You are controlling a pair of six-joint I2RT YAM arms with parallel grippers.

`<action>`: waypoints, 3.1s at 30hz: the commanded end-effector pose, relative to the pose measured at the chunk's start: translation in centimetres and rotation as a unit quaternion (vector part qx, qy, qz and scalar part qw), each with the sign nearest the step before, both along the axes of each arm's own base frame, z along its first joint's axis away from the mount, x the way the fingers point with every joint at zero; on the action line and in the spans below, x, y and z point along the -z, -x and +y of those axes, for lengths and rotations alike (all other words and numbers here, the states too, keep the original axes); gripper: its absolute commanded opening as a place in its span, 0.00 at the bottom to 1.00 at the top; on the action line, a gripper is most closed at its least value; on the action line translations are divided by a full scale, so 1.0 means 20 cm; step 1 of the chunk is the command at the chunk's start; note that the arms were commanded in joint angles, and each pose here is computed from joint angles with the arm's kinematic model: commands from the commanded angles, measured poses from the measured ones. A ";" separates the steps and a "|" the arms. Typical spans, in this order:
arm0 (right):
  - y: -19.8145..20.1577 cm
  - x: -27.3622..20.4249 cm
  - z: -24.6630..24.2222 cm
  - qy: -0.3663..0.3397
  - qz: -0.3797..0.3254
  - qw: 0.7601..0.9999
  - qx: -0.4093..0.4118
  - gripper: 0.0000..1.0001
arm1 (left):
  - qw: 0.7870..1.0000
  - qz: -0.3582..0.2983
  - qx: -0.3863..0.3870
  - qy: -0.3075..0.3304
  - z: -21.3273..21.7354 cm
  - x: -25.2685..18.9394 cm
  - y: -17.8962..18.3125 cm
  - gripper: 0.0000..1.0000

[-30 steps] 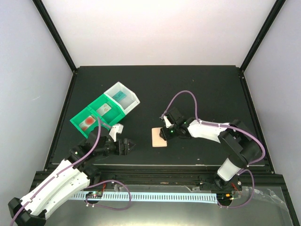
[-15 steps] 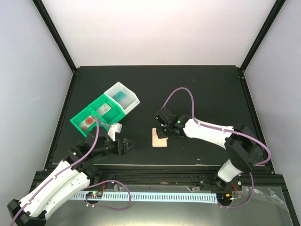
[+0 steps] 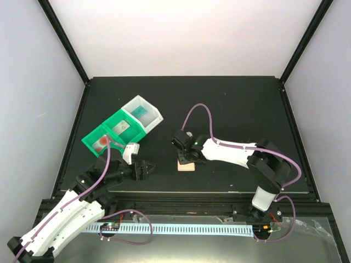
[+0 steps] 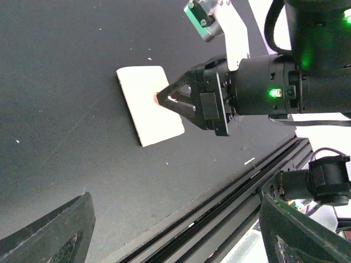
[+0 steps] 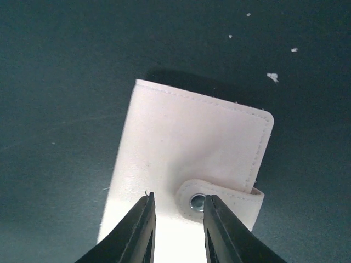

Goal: Take the credit cards out of the card holder

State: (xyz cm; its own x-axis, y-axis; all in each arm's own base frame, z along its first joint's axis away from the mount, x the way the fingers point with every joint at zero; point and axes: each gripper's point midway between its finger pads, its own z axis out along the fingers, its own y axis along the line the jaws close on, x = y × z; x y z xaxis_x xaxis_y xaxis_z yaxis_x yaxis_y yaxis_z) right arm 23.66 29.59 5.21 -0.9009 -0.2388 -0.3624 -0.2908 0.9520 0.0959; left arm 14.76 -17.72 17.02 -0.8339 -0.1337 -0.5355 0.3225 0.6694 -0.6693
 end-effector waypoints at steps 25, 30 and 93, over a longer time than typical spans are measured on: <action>-0.01 0.15 -0.04 0.061 0.000 0.998 0.009 0.13 | 1.000 -0.007 0.001 0.002 -0.01 -0.04 0.00 0.84; 0.00 0.14 0.00 0.051 0.000 0.999 -0.008 0.05 | 1.000 0.005 0.003 -0.003 -0.01 0.00 0.00 0.84; 0.21 -0.40 0.11 -0.217 -0.130 0.962 -0.101 0.01 | 0.993 0.056 0.099 0.003 -0.31 0.34 -0.15 0.82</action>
